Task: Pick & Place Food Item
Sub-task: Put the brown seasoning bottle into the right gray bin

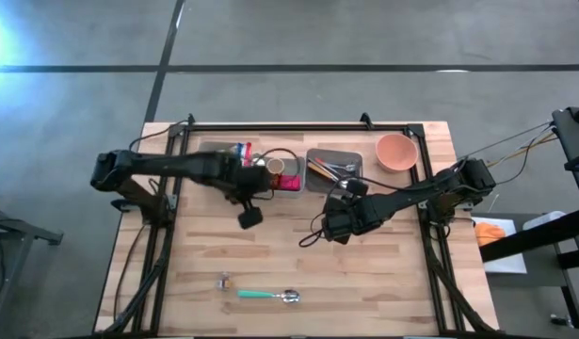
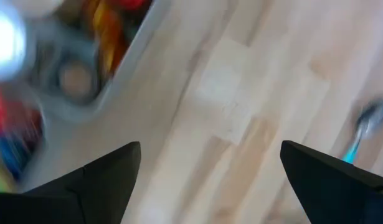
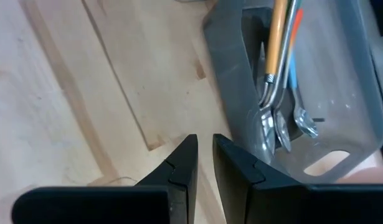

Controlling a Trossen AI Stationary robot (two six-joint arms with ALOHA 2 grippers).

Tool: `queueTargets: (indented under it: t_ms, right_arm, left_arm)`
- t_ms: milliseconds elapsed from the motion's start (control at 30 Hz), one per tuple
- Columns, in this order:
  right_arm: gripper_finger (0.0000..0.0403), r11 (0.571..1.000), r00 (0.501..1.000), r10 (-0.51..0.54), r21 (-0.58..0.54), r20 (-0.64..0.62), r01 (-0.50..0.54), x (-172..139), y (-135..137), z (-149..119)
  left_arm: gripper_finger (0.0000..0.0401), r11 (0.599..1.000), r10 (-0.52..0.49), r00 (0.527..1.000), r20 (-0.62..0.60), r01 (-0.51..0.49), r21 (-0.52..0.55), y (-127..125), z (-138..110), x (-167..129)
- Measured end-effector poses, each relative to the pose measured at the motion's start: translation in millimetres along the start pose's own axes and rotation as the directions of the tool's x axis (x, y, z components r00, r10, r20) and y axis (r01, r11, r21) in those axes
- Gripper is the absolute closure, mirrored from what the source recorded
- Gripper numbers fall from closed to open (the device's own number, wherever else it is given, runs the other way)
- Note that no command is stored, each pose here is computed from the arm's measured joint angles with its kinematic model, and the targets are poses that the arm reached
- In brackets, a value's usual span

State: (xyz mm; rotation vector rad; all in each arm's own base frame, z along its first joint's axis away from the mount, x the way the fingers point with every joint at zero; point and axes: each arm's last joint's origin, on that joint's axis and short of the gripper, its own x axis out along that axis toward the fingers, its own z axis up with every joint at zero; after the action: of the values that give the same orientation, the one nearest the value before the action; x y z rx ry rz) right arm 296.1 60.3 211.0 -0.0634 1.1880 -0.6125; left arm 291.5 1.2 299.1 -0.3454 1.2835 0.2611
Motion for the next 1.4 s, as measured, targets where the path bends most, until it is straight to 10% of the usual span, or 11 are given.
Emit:
queueTargets:
  t_ms: [133, 367, 733, 1400]
  right_arm:
    - [0.0356, 0.999, 1.0, 0.018, 0.026, 0.009, -0.018, -4, 0, 4]
    - [0.0356, 0.996, 0.999, 0.031, 0.084, 0.027, -0.033, -6, 1, 8]
    - [0.0356, 0.992, 0.999, 0.05, 0.114, 0.019, -0.052, -6, 2, 8]
    - [0.0356, 0.994, 0.999, 0.05, 0.098, 0.021, -0.052, -3, 3, 6]
  left_arm:
    - [0.001, 0.95, 0.018, 1.0, -0.024, -0.024, -0.311, -18, -24, 8]
    - [0.001, 0.842, 0.026, 0.994, -0.108, -0.08, -0.533, -47, -69, 23]
    - [0.001, 0.705, -0.015, 0.994, -0.11, -0.068, -0.706, -96, -114, 22]
    - [0.0011, 0.632, -0.046, 0.982, -0.182, -0.112, -0.766, -156, -144, 74]
